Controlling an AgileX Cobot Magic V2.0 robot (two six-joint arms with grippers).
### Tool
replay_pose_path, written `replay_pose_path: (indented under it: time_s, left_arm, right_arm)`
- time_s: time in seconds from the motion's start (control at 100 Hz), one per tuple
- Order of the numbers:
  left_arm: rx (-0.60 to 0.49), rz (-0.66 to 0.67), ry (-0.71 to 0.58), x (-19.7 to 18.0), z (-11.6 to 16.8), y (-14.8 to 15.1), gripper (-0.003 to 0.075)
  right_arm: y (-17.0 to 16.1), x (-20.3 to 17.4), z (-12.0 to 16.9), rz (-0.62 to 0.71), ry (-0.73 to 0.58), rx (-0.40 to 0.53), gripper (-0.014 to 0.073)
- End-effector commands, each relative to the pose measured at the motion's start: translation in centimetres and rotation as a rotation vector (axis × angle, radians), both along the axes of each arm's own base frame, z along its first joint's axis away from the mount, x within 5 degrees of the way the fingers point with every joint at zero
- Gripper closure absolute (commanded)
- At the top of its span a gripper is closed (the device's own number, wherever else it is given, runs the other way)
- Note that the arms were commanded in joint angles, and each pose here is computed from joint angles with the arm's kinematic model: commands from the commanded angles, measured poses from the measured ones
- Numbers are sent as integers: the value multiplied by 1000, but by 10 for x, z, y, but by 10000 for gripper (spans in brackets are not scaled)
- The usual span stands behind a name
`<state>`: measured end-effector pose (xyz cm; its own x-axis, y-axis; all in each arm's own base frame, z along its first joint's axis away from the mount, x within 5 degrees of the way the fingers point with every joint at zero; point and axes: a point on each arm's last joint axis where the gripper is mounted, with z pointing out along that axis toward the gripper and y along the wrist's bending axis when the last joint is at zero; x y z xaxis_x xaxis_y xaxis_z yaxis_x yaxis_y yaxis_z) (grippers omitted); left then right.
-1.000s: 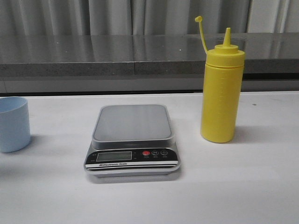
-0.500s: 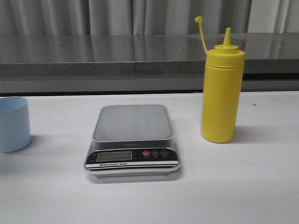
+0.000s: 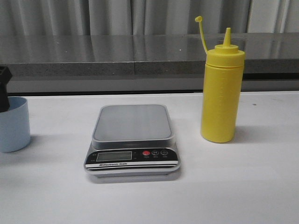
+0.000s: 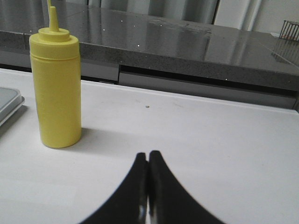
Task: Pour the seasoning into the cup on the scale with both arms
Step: 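Grasp the light blue cup with the left gripper and lift it, then carry the cup with the left gripper over the scale and lower it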
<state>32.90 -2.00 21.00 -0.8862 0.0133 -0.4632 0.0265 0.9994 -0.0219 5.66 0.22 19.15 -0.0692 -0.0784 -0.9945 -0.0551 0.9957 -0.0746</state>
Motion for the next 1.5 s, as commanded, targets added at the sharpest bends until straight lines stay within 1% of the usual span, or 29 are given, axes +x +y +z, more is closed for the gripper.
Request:
replay_pose_path:
  time_s: [0.0, 0.07, 0.14, 0.17, 0.19, 0.24, 0.26, 0.31, 0.33, 0.37, 0.48, 0.59, 0.75, 0.87, 0.92, 1.06, 1.24, 1.39, 1.49]
  left_arm:
    - [-15, 15, -94, 8, 15, 0, 160]
    - [-26, 23, -91, 10, 12, 0, 203]
    - [-30, 26, -96, 12, 10, -1, 289]
    - [-32, 27, -101, 12, 10, -1, 347]
    - [-33, 27, -102, 12, 10, -1, 372]
    - [-37, 29, -109, 13, 10, -1, 479]
    - [-39, 31, -112, 14, 10, -1, 508]
    - [-47, 36, -118, 14, 10, -1, 624]
    - [-49, 38, -118, 14, 10, -1, 654]
    - [-49, 37, -120, 14, 11, -1, 738]
    - [-50, 36, -122, 17, 16, -2, 738]
    - [-67, 42, -95, 20, 28, -3, 738]
    - [-119, 40, -117, 23, 64, -11, 738]
    - [-120, -26, -136, 23, 91, -27, 738]
    - [-125, -67, -149, 23, 101, -39, 738]
    - [-149, -156, -190, 22, 119, -71, 738]
    - [-164, -262, -208, 22, 122, -112, 738]
    - [-168, -336, -186, 28, 112, -145, 738]
    - [-167, -369, -168, 33, 104, -161, 738]
  right_arm:
    - [1, -1, 8, 5, -94, -4, 715]
    - [1, -1, 8, 5, -94, -4, 715]
    - [1, -1, 8, 5, -94, -4, 715]
    - [1, -1, 8, 5, -94, -4, 715]
    - [1, -1, 8, 5, -94, -4, 715]
    - [1, -1, 8, 5, -94, -4, 715]
    - [1, -1, 8, 5, -94, -4, 715]
    - [1, -1, 8, 5, -94, -4, 715]
    - [1, -1, 8, 5, -94, -4, 715]
    - [1, -1, 8, 5, -94, -4, 715]
    - [1, -1, 8, 5, -94, -4, 715]
    - [1, -1, 8, 5, -94, -4, 715]
    - [1, -1, 8, 5, -94, -4, 715]
    - [1, -1, 8, 5, -94, -4, 715]
    - [1, -1, 8, 5, -94, -4, 715]
    - [1, -1, 8, 5, -94, -4, 715]
    - [1, -1, 8, 5, -94, -4, 715]
    - [1, -1, 8, 5, -94, -4, 715]
    - [1, -1, 8, 5, -94, -4, 715]
